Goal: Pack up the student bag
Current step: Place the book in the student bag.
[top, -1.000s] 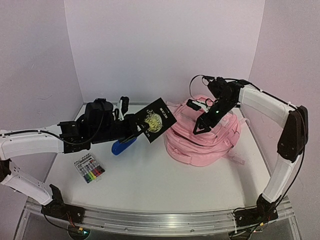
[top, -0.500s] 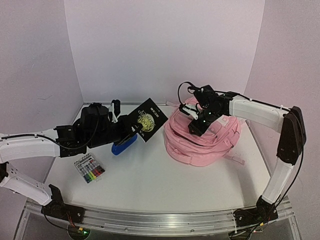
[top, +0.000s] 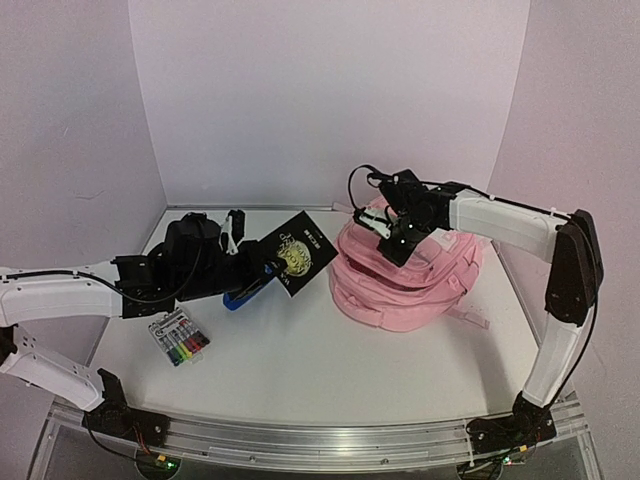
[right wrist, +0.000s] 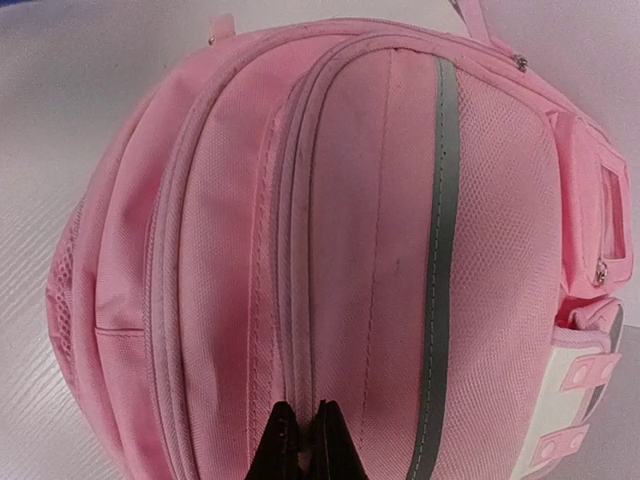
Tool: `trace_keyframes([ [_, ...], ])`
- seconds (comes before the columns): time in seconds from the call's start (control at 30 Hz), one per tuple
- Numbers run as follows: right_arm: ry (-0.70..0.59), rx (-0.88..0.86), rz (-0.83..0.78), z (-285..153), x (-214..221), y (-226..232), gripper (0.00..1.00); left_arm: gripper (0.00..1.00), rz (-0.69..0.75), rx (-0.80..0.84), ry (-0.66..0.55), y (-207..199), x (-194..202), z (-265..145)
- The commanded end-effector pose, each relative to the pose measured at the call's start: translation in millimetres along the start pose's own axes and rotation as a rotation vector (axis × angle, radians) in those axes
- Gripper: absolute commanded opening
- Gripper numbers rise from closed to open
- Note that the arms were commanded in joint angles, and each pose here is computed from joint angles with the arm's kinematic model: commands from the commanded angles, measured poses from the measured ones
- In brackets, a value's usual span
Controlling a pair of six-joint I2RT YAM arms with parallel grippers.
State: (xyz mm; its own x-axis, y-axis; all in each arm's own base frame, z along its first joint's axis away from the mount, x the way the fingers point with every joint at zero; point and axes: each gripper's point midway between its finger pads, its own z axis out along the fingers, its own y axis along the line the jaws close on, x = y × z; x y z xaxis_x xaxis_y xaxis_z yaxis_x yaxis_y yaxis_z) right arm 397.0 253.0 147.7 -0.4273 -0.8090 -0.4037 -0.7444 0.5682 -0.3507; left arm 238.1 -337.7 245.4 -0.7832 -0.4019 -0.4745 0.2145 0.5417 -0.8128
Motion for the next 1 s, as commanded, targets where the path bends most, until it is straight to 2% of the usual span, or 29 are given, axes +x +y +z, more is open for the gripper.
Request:
trace_keyframes([
  [0.0, -0.195, -0.018, 0.083, -57.6, -49.9, -24.4, 0.00, 0.00, 0.005, 0.047, 0.065, -4.7, 13.1, 1.2],
  [0.17, -0.286, -0.114, 0.152, -91.0, -68.9, -32.3, 0.00, 0.00, 0.014, 0.088, 0.153, -6.5, 31.8, 9.9],
  [0.33, -0.367, -0.248, 0.218, -121.2, -83.9, -43.4, 0.00, 0.00, 0.033, 0.122, 0.247, -9.6, 41.5, 39.2],
  [0.63, -0.433, -0.414, 0.267, -146.5, -89.3, -49.9, 0.00, 0.00, -0.001, 0.319, 0.341, -36.8, 10.5, 103.4],
  [0.97, -0.450, -0.487, 0.290, -154.7, -91.2, -40.0, 0.00, 0.00, -0.044, 0.517, 0.438, -67.7, -7.7, 129.5],
])
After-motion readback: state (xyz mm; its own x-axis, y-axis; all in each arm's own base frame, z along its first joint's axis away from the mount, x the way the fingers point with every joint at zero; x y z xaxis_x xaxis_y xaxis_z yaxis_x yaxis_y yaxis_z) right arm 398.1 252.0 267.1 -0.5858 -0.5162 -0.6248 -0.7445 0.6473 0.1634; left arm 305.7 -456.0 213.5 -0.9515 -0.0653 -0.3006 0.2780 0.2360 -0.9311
